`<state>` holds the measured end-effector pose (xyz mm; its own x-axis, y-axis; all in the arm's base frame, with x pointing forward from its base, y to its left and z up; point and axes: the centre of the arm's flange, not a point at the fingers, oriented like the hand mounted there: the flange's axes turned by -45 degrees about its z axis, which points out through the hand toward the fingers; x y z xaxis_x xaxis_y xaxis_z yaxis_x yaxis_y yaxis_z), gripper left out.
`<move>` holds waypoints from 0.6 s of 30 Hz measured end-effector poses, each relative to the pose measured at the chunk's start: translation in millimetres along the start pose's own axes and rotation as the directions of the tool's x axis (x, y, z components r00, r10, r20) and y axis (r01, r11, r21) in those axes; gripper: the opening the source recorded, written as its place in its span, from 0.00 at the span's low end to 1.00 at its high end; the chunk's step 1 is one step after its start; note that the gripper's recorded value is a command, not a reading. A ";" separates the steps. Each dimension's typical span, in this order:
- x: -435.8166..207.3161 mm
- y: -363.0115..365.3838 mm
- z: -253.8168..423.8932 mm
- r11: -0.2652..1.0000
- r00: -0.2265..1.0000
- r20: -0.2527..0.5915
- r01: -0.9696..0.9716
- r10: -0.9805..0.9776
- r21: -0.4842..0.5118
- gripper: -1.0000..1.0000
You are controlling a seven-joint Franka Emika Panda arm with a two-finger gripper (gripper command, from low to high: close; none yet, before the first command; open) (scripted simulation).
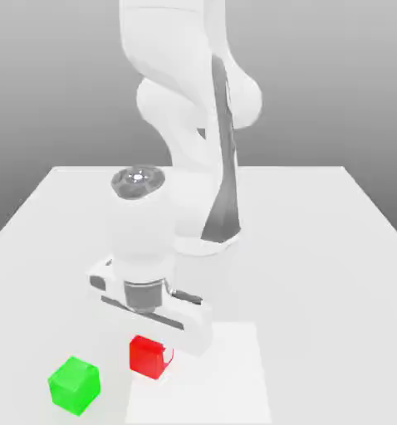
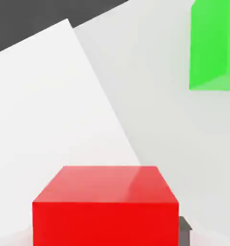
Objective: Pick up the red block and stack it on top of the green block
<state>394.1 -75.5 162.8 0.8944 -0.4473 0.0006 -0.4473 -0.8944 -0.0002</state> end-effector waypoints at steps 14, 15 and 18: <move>93.0 69.2 -55.0 0.994 0.994 0.000 -0.106 0.106 0.001 0.00; 93.7 69.7 -42.5 0.994 0.994 0.000 -0.107 0.107 0.000 0.00; 93.4 70.3 -21.8 0.994 0.994 0.000 -0.107 0.107 0.000 1.00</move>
<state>446.1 -180.2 184.6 0.8411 -0.5408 0.0001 -0.5408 -0.8411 -0.0004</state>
